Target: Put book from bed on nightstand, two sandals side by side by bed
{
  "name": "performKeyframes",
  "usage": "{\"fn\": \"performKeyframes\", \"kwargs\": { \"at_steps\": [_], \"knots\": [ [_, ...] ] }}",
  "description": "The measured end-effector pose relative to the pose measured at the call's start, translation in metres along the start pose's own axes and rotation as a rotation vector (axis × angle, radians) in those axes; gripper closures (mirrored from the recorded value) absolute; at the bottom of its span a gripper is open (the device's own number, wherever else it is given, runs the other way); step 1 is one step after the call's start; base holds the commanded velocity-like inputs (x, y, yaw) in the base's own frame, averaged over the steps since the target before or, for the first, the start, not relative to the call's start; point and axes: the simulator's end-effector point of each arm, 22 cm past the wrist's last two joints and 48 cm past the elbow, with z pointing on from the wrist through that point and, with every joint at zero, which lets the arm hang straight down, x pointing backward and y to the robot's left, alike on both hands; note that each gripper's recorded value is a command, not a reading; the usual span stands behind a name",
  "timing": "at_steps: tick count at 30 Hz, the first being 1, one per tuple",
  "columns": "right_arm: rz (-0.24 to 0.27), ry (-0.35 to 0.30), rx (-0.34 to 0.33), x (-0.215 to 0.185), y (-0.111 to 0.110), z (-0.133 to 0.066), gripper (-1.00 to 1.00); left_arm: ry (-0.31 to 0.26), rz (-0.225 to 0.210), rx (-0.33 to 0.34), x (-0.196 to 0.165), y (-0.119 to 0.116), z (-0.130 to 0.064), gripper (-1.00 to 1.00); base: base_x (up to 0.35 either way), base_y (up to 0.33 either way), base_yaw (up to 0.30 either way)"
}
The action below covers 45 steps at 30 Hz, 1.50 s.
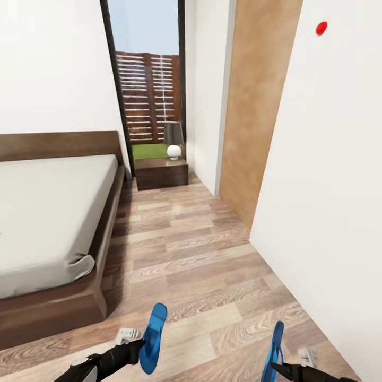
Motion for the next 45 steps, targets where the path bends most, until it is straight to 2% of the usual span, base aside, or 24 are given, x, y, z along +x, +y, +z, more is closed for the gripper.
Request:
{"fn": "performKeyframes", "kwargs": {
  "at_steps": [5, 17, 21, 22, 24, 26, 31, 45],
  "knots": [
    [0.0, 0.0, 0.0, 0.0, 0.0, 0.0, 1.0, 0.0, -0.001, 0.0, 0.0, 0.0, 0.0, 1.0, 0.302, -0.033, 0.026],
    [0.002, 0.004, -0.003, 0.002, 0.001, 0.001, 1.0, 0.0, -0.001, 0.0, 0.0, 0.0, 0.0, 1.0, 0.263, -0.001, 0.198],
    [0.055, 0.038, -0.031, 0.031, 0.028, 0.031, 1.0, 0.0, -0.002, 0.005, 0.001, -0.004, 0.002, 1.0, 0.245, 0.0, 0.03],
    [0.07, 0.058, 0.0, 0.045, 0.034, 0.047, 1.0, 0.002, -0.004, 0.009, 0.002, -0.008, 0.005, 1.0, 0.237, 0.0, 0.008],
    [0.088, 0.071, 0.085, 0.058, 0.033, 0.067, 1.0, 0.009, -0.012, 0.002, 0.007, -0.011, 0.008, 1.0, 0.229, 0.0, 0.003],
    [0.092, 0.074, 0.119, 0.062, 0.031, 0.073, 1.0, 0.011, -0.017, -0.007, 0.009, -0.01, 0.009, 1.0, 0.222, 0.0, 0.001],
    [0.095, 0.068, 0.149, 0.06, 0.025, 0.072, 1.0, 0.0, -0.009, -0.014, 0.008, -0.009, 0.009, 1.0, 0.218, 0.0, 0.0],
    [0.094, 0.066, 0.154, 0.059, 0.024, 0.072, 1.0, -0.002, -0.005, -0.013, 0.008, -0.011, 0.01, 1.0, 0.227, -0.005, 0.0]
  ]
}}
